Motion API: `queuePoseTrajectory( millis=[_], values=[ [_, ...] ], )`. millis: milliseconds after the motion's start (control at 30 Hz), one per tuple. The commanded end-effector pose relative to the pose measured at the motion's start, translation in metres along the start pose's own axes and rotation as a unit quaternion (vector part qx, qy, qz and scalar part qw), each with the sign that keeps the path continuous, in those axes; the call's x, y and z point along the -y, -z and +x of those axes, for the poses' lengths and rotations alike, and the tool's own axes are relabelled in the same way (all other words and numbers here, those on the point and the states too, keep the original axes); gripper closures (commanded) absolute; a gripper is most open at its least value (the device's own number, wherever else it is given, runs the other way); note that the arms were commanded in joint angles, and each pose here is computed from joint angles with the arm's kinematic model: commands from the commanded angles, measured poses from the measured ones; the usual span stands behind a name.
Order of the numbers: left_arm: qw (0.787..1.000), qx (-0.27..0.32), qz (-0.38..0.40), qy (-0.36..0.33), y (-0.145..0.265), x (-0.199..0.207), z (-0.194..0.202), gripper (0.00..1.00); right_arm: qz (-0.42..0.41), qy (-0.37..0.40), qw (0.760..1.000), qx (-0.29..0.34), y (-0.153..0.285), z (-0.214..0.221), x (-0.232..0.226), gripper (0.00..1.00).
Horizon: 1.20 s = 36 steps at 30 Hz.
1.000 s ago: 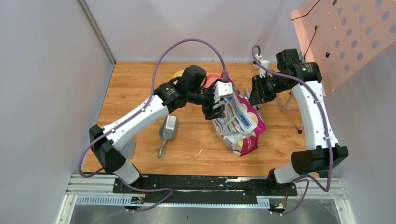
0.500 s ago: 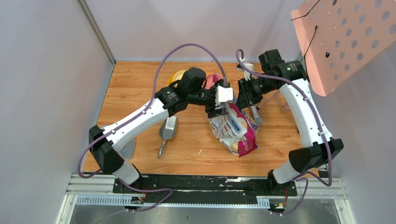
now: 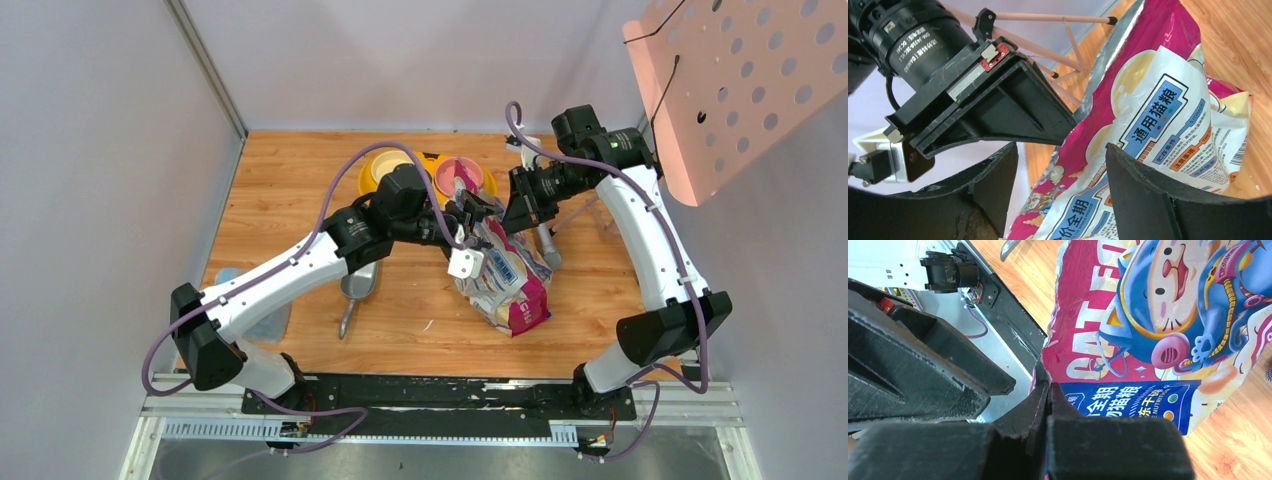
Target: Serve the pet food
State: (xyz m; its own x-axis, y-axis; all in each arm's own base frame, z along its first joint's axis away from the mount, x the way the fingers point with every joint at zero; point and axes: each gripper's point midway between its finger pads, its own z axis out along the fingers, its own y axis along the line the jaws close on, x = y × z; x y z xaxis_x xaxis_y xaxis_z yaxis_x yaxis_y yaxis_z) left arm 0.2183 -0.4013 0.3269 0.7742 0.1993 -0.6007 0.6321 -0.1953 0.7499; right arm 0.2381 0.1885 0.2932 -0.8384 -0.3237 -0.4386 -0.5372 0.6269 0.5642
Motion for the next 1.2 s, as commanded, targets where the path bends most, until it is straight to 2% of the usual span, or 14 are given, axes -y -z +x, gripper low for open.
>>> queuePoseTrajectory(
  millis=[0,133,333,600,733,833,1067,1167],
  values=[
    [0.996,0.038,0.008,-0.084,-0.001,-0.006,-0.022,0.29,-0.025,0.006,1.0,0.011,-0.005,-0.008,-0.009,1.0],
    [0.993,0.035,0.034,-0.106,-0.006,0.0,-0.018,0.36,-0.025,0.009,1.0,0.013,-0.003,-0.008,-0.009,1.0],
    [0.992,0.011,0.04,-0.122,-0.011,0.006,-0.002,0.39,-0.016,0.01,1.0,0.015,-0.001,-0.003,-0.009,1.0],
    [0.982,0.055,0.067,-0.168,-0.019,0.02,-0.016,0.43,-0.005,-0.004,1.0,0.005,-0.006,-0.001,-0.002,1.0],
    [0.979,0.067,0.081,-0.173,-0.023,0.025,-0.019,0.49,0.002,0.0,1.0,0.01,-0.004,-0.004,0.0,1.0],
    [0.98,0.062,0.081,-0.174,-0.026,0.024,-0.016,0.54,0.009,0.0,1.0,0.011,-0.003,-0.002,0.001,1.0],
    [0.981,0.031,0.1,-0.163,-0.031,0.031,0.001,0.56,0.015,0.003,1.0,0.013,-0.001,-0.001,0.002,1.0],
    [0.981,0.023,0.106,-0.162,-0.031,0.033,0.005,0.64,0.02,0.005,1.0,0.019,0.001,-0.005,0.003,1.0]
  ],
)
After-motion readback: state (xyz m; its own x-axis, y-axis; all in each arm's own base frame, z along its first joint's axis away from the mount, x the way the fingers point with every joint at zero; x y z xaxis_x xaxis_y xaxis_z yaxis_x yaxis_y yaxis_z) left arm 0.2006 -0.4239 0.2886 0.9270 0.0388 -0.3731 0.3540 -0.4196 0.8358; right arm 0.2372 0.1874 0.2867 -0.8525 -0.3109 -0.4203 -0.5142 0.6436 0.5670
